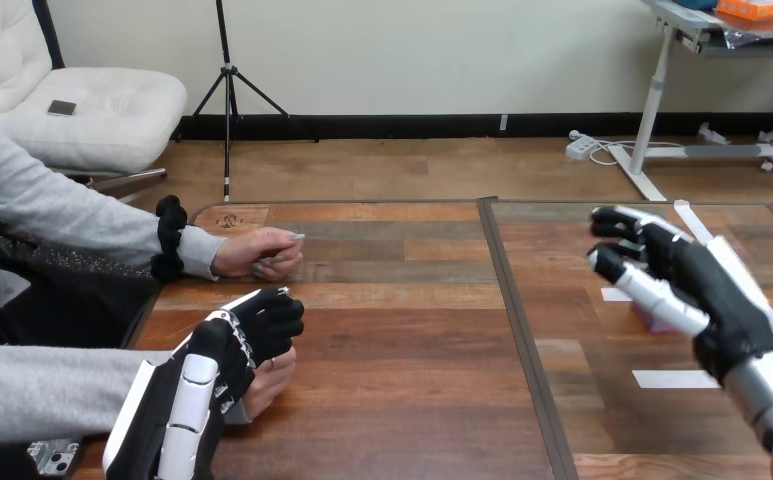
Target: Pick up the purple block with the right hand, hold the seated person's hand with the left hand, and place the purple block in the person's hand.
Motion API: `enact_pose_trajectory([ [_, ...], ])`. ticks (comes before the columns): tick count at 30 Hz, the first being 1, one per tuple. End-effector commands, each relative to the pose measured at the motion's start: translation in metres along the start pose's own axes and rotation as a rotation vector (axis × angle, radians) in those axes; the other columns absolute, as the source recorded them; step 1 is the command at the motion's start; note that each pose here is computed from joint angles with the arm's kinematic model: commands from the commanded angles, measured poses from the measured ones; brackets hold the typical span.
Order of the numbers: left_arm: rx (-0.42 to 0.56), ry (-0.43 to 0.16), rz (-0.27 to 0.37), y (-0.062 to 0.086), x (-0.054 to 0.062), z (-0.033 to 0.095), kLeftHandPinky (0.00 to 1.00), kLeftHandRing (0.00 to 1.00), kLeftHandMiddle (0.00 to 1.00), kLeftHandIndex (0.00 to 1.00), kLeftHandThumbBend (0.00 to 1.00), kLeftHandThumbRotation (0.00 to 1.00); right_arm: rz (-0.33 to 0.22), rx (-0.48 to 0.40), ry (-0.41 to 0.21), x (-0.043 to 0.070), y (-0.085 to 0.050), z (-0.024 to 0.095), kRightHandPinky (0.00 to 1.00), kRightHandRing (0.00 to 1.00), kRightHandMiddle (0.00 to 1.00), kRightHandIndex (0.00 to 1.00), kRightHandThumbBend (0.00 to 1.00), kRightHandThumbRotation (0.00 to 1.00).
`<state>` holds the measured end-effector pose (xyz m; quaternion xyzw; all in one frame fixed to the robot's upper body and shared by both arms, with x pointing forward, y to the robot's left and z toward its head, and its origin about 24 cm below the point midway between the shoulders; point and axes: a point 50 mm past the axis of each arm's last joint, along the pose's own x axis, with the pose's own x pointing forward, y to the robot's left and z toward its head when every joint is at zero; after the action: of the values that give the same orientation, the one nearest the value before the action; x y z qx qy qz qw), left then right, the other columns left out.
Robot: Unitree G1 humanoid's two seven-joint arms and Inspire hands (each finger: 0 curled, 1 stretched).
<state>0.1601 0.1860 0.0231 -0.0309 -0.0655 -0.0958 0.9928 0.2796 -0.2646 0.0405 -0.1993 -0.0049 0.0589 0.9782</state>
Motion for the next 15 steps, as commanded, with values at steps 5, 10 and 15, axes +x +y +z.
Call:
enact_pose_trajectory([
  [5, 0.002, -0.091, -0.041, -0.004, 0.017, 0.016, 0.82, 0.8, 0.78, 0.77, 0.58, 1.0, -0.127, -0.146, -0.109, 0.046, -0.038, 0.043, 0.8, 0.86, 0.86, 0.85, 0.88, 0.65],
  [10, 0.004, -0.097, -0.037, -0.004, 0.017, 0.016, 0.82, 0.79, 0.77, 0.76, 0.58, 1.0, -0.149, -0.163, -0.071, 0.054, -0.044, 0.043, 0.81, 0.87, 0.87, 0.86, 0.9, 0.64],
  [15, 0.013, -0.102, -0.028, -0.004, 0.017, 0.017, 0.8, 0.78, 0.77, 0.76, 0.58, 1.0, -0.171, -0.196, -0.001, 0.063, -0.05, 0.043, 0.82, 0.89, 0.89, 0.87, 0.93, 0.64],
])
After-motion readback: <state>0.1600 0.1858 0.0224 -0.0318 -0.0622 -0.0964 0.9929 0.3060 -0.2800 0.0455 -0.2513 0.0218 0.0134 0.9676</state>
